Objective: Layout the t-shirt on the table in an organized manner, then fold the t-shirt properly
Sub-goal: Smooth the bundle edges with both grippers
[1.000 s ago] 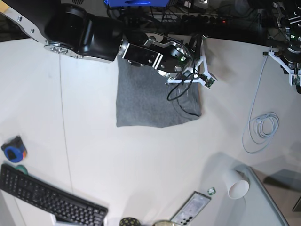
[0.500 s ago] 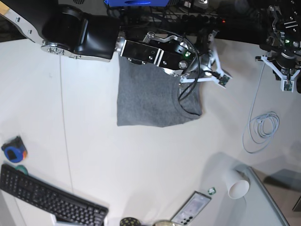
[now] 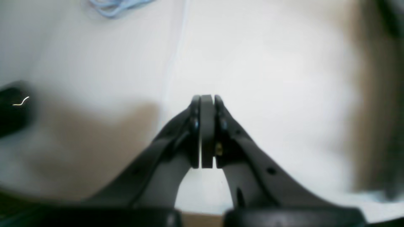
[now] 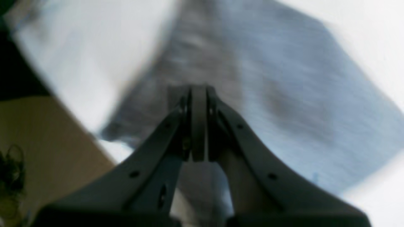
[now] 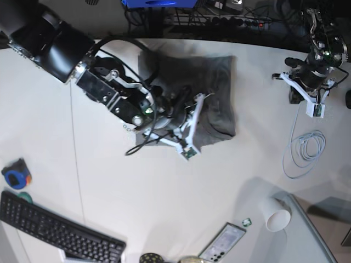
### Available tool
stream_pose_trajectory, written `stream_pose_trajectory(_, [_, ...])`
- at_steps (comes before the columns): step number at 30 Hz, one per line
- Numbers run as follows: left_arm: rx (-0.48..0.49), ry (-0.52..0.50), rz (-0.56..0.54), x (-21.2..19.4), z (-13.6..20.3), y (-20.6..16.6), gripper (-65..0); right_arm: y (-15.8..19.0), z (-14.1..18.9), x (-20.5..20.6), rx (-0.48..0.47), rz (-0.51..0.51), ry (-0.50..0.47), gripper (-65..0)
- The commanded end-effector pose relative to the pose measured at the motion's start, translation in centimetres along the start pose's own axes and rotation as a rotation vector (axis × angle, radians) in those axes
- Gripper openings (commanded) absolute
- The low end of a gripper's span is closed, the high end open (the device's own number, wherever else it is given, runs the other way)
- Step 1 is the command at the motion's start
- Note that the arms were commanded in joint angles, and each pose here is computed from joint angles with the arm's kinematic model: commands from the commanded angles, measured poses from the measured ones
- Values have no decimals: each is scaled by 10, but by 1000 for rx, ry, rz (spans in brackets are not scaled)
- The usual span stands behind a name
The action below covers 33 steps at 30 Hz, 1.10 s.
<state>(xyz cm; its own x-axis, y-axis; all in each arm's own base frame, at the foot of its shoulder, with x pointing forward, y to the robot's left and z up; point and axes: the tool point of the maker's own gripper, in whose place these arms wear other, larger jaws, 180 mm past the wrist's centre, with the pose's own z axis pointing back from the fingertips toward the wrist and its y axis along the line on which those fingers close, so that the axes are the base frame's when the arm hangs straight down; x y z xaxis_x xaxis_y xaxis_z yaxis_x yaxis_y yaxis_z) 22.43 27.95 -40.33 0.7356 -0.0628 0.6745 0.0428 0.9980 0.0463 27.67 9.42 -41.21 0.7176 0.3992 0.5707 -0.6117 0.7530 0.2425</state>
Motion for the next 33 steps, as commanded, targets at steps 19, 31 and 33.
stream_pose_trajectory(19, [-540,-97,301,34,-28,-114,0,-113,46,-35,-203,-216,-43,-641])
stream_pose_trajectory(31, [-657,-92,454,0,-59,-155,0,-114,46,-38,-205,-219,-36,-641])
stream_pose_trajectory(33, [-669,-66,466,-11,-61,-163,0,-115,46,-39,-207,-218,-36,-641])
